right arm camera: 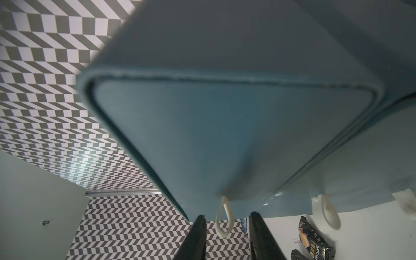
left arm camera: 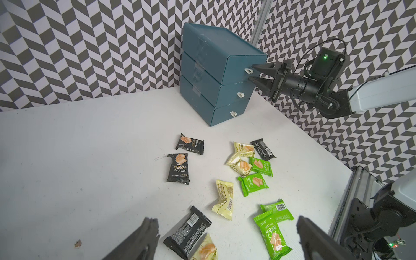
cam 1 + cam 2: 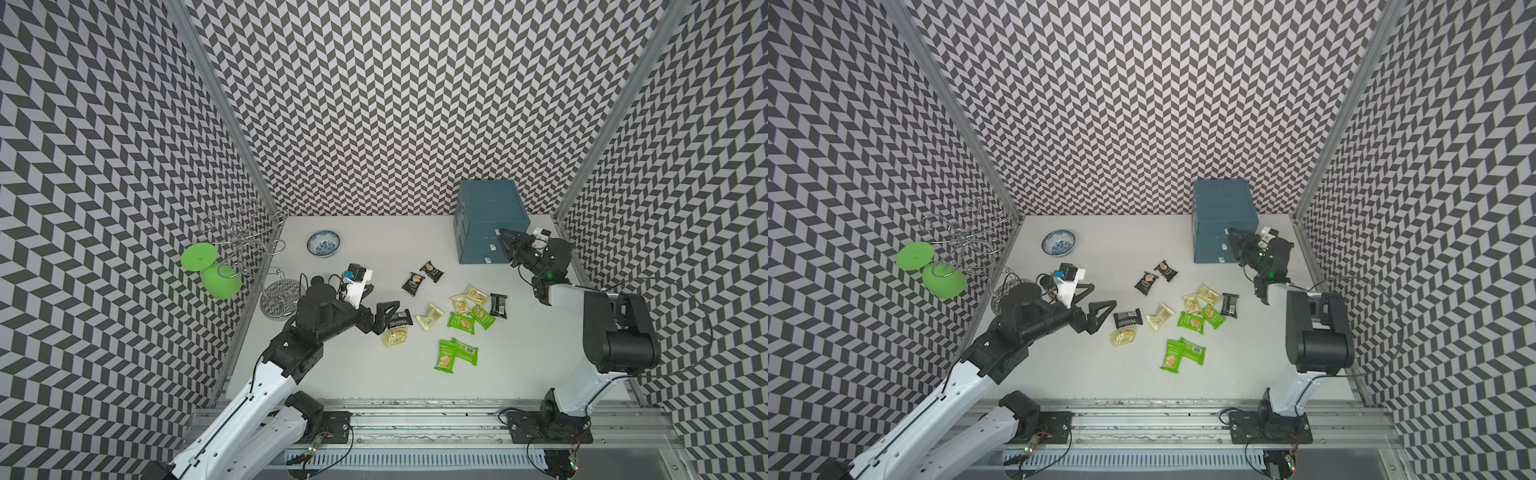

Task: Place the cookies into the drawer by color
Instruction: Open the drawer in the storage box.

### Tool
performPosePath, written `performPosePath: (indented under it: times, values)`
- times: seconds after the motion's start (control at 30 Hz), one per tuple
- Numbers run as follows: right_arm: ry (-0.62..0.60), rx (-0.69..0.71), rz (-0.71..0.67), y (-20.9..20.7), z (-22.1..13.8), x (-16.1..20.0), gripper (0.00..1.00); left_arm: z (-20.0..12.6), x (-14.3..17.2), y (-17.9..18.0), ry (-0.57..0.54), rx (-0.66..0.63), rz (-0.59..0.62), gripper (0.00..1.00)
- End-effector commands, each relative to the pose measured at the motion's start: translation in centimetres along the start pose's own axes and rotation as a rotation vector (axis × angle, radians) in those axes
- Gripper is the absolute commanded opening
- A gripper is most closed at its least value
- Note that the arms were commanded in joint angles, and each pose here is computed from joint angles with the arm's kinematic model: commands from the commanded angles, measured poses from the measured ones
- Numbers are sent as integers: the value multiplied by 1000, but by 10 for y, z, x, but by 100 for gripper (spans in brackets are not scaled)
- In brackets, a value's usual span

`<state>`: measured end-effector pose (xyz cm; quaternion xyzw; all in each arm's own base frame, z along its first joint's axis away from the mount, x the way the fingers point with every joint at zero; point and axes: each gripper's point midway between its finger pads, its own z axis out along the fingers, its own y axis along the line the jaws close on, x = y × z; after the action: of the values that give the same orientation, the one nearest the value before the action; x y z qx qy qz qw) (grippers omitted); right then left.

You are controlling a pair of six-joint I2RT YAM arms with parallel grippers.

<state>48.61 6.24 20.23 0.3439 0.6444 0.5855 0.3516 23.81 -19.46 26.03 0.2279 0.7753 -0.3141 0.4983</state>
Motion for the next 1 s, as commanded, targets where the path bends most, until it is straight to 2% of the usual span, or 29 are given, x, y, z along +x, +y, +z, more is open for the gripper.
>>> performPosePath:
  times: [0.0, 0.2, 0.4, 0.97]
  values:
    - [16, -52, -15, 9, 6, 4, 27, -2, -2, 6, -18, -30, 27, 99]
    - [29, -63, 0, 5, 8, 7, 9, -3, -3, 10, -23, -51, 25, 100]
    - [31, -70, -25, 13, 2, 13, 2, -4, -4, 13, -28, -59, 22, 99]
    - [54, -102, -64, 27, -57, 55, 0, -2, -1, 19, -24, -75, 12, 99]
